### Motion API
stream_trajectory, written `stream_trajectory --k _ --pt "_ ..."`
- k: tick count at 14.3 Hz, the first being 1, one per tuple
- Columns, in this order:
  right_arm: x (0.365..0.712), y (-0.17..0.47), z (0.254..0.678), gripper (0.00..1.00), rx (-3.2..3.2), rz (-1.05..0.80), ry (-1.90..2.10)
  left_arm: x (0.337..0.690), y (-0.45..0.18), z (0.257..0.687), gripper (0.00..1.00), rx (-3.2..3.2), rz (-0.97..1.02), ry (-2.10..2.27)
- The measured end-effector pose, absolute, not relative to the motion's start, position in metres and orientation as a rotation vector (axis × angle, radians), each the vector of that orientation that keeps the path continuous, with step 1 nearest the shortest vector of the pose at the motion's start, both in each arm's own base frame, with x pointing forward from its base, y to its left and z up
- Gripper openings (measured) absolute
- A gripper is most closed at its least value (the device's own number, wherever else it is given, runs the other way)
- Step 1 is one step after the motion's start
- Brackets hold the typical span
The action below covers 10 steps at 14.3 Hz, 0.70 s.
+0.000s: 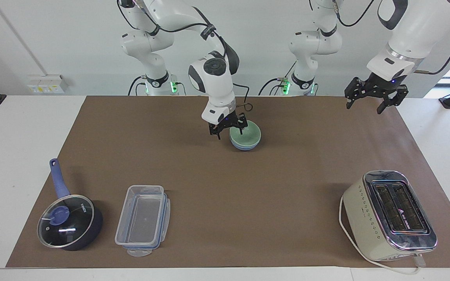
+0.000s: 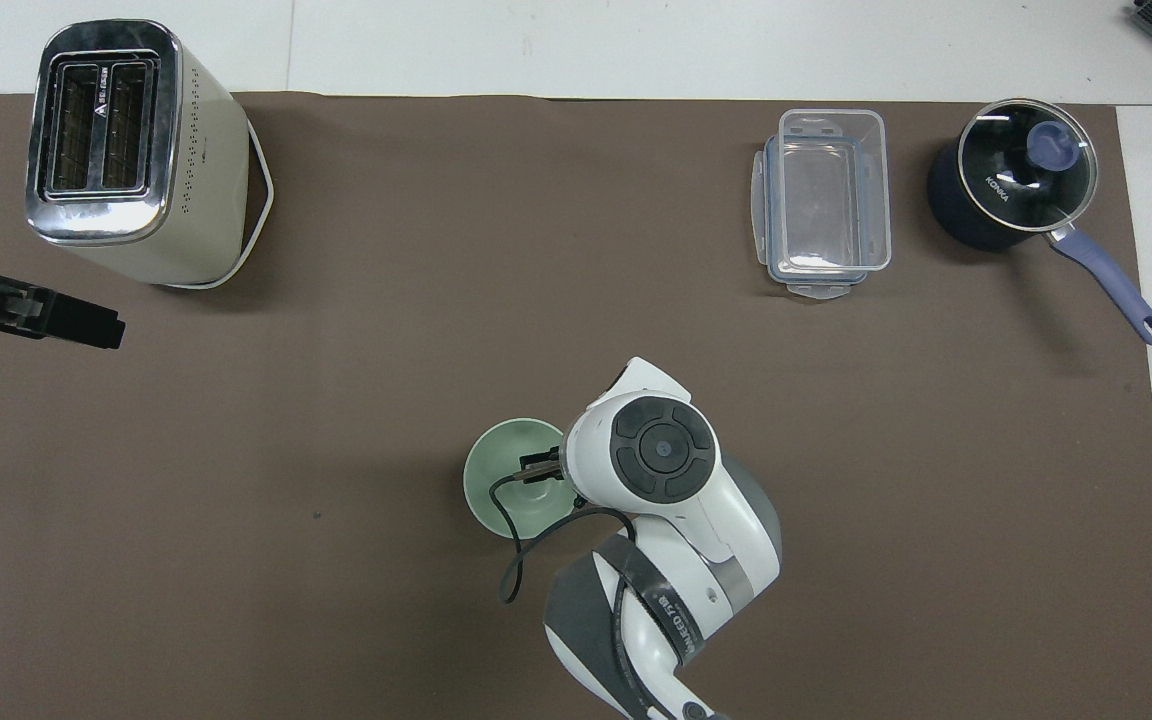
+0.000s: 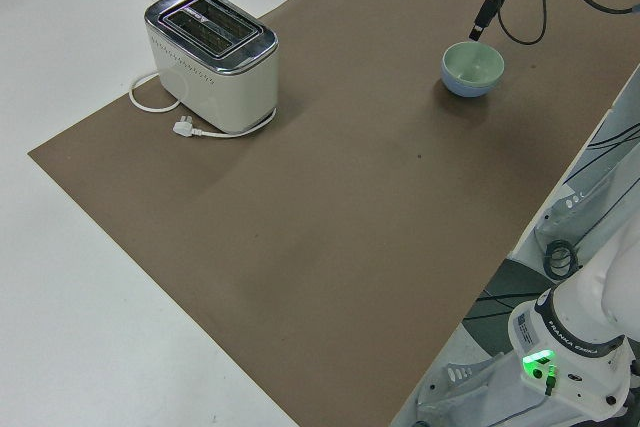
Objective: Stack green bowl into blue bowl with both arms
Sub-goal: 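Open the right gripper and withdraw it from the stacked bowls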
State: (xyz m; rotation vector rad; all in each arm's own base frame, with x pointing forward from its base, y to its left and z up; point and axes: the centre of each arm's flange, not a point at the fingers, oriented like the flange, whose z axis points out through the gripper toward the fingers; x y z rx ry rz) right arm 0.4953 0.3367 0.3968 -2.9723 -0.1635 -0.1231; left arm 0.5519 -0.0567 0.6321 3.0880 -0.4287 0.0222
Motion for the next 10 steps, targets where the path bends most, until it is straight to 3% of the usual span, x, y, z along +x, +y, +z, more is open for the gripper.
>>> stream_trajectory --k 4,10 --pt "0.528 0.273 0.458 1.00 -3.046 -0.215 -0.069 0.552 -0.056 0.632 1.00 3.088 0.022 -0.428" --pt "0.542 0.214 0.539 1.00 -3.079 -0.274 0.072 0.552 -0.056 0.632 1.00 3.088 0.016 -0.424"
